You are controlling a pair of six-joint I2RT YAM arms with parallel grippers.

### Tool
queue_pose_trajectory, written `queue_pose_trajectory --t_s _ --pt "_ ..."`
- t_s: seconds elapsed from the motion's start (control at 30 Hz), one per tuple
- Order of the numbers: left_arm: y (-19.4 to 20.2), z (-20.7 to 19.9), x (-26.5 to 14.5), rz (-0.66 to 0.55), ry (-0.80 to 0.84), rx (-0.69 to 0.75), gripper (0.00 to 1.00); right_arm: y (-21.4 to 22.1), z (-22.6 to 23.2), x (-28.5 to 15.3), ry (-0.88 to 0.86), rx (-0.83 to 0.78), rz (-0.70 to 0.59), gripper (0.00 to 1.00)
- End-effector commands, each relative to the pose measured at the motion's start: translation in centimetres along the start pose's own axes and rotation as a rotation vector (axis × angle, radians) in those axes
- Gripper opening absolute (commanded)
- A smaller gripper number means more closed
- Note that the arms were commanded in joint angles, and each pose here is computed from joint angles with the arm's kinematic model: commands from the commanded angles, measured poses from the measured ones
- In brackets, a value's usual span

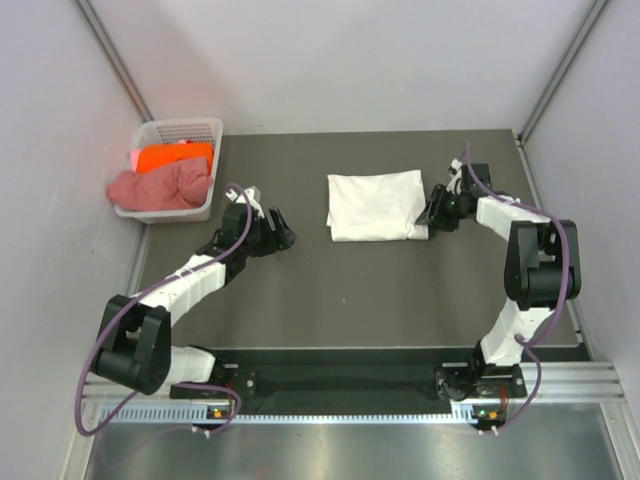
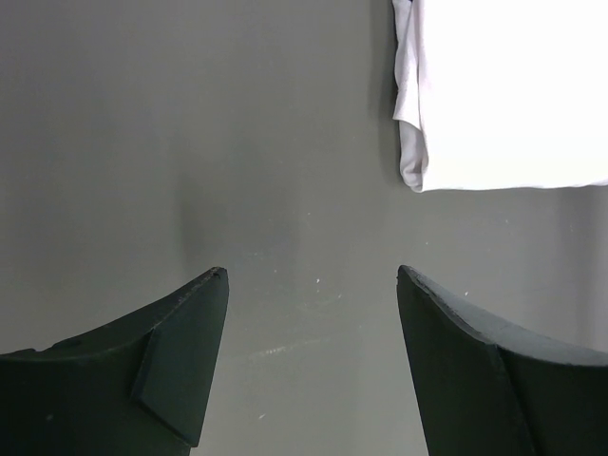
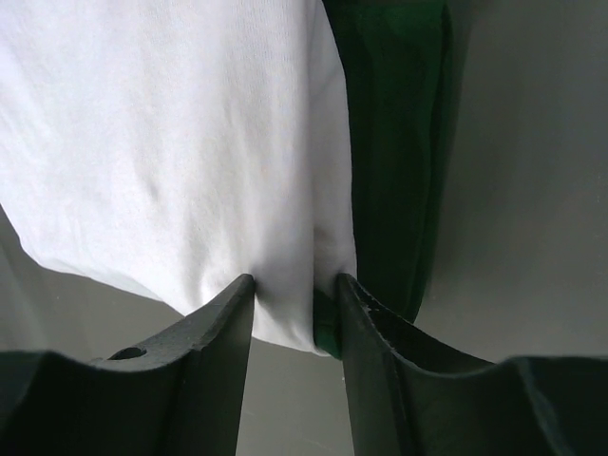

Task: Fold and stack the t-shirts
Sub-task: Neatly place the folded tshirt to the corner

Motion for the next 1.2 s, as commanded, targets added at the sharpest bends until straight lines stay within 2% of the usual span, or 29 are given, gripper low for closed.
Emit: queue_pose_trajectory --t_s 0.0,0.13,0.17,0.2,0.33,0.63,0.73,0.83,0.87,0.9,0.97,1.13,1.17 --pt "-1.4 -0.6 -0.1 -0.068 0.019 0.028 0.76 -0.1 0.2 0.6 -0.031 -0.023 -0.009 0.40" --pt "-1.3 -0.6 -0.1 -0.073 0.021 0.025 0.76 0.1 -0.1 0.8 -0.011 -0.018 0.001 0.22" --pt "-1.3 -0.6 0.0 -0.075 0.022 0.025 0.76 0.2 -0.4 1.1 0.012 -0.014 0.009 0.09" --pt "-1.3 -0.6 0.0 -0.071 0.022 0.025 0.76 -0.1 -0.4 1.0 0.032 -0.013 0.001 0.01" --pt "-1.1 -0.5 0.0 -0.065 0.021 0.028 0.76 -0.4 -1.7 0.2 0.158 0.011 -0.025 0.00" --pt "-0.5 -0.5 0.2 -0.061 0.053 0.018 0.75 -3.8 -8.9 -5.8 0.503 0.175 -0.217 0.00" --pt "-0.3 -0.5 0.3 -0.045 0.065 0.013 0.75 -6.3 -11.0 -8.7 0.726 0.214 -0.326 0.00" --pt "0.0 -0.4 0.3 -0.032 0.067 0.011 0.75 -8.0 -11.9 -10.6 0.869 0.256 -0.403 0.00" --pt "0.1 -0.4 0.4 -0.031 0.066 0.010 0.75 -8.2 -11.8 -11.1 0.889 0.280 -0.443 0.03" --pt "0.2 -0.4 0.4 -0.030 0.067 0.010 0.75 -8.2 -11.7 -11.4 0.907 0.293 -0.457 0.11" --pt "0.3 -0.2 0.5 -0.031 0.066 0.008 0.75 -7.5 -11.5 -12.3 0.943 0.317 -0.504 0.45" --pt "0.6 -0.2 0.6 -0.025 0.063 0.008 0.75 -6.8 -9.0 -16.5 1.017 0.329 -0.708 0.45" --pt "0.6 0.0 0.6 -0.032 0.053 0.006 0.75 -6.6 -7.8 -18.1 1.015 0.328 -0.797 0.45"
Point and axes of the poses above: each gripper's point midway between its finger pads, its own x axis out along the fingers, its own z axis along the line the jaws close on, y = z × x, the point moved 10 cm from there along -x, back along the fingers, and after that the axes turned 7 degrees about x, right-handed, at the moved point
